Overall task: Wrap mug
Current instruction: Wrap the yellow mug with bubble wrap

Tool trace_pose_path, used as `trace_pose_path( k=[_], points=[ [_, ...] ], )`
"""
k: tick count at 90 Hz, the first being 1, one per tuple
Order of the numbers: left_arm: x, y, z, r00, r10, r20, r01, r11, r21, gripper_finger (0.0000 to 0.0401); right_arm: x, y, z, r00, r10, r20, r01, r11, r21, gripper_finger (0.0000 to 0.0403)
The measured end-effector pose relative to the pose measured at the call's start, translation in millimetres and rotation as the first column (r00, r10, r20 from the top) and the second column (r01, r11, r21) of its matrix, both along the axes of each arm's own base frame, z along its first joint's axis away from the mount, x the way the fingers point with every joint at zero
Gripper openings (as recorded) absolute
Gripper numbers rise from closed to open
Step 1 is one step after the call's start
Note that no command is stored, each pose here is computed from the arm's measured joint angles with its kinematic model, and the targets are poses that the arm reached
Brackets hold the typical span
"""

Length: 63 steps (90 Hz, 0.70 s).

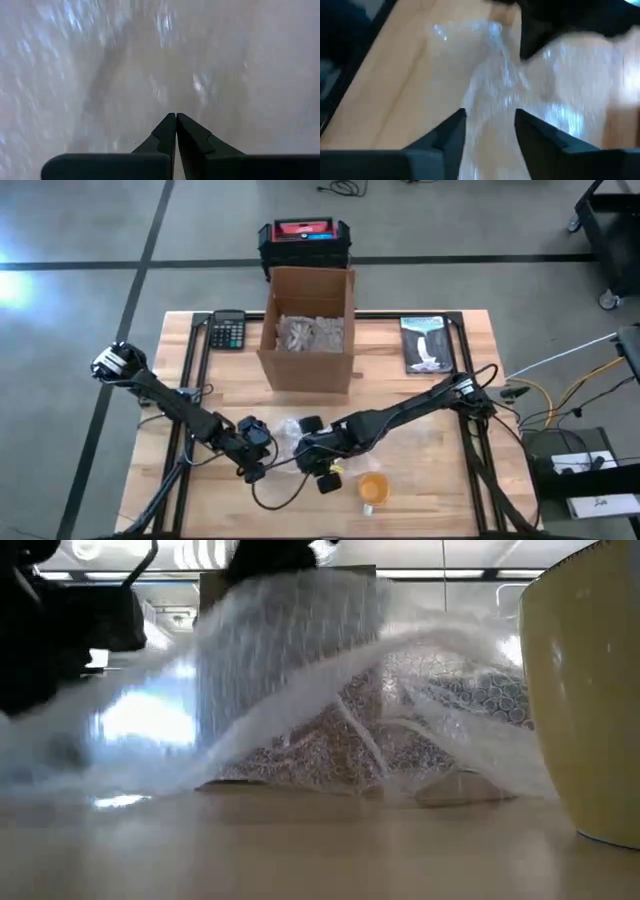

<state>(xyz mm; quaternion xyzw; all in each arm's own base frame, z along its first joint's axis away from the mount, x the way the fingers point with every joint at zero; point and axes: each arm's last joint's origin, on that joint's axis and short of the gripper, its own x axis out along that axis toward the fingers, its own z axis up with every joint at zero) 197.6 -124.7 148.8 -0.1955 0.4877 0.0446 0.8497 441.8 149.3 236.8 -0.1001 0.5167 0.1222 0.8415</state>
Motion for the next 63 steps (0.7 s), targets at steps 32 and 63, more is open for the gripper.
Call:
trace_pose_path(
  k=[32, 63],
  points=[
    [-17, -2, -12, 0.988, -0.001, -0.157, -0.026, 0.985, -0.17, 0.0, -53, -15, -13, 0.886, -0.182, -0.427, 0.126, 0.98, -0.156, 0.021],
    [2, -6, 37, 0.981, -0.023, 0.194, 0.021, 1.0, 0.016, 0.0, -125, -32, -25, 0.885, -0.362, -0.293, 0.333, 0.932, -0.146, 0.019]
  ],
)
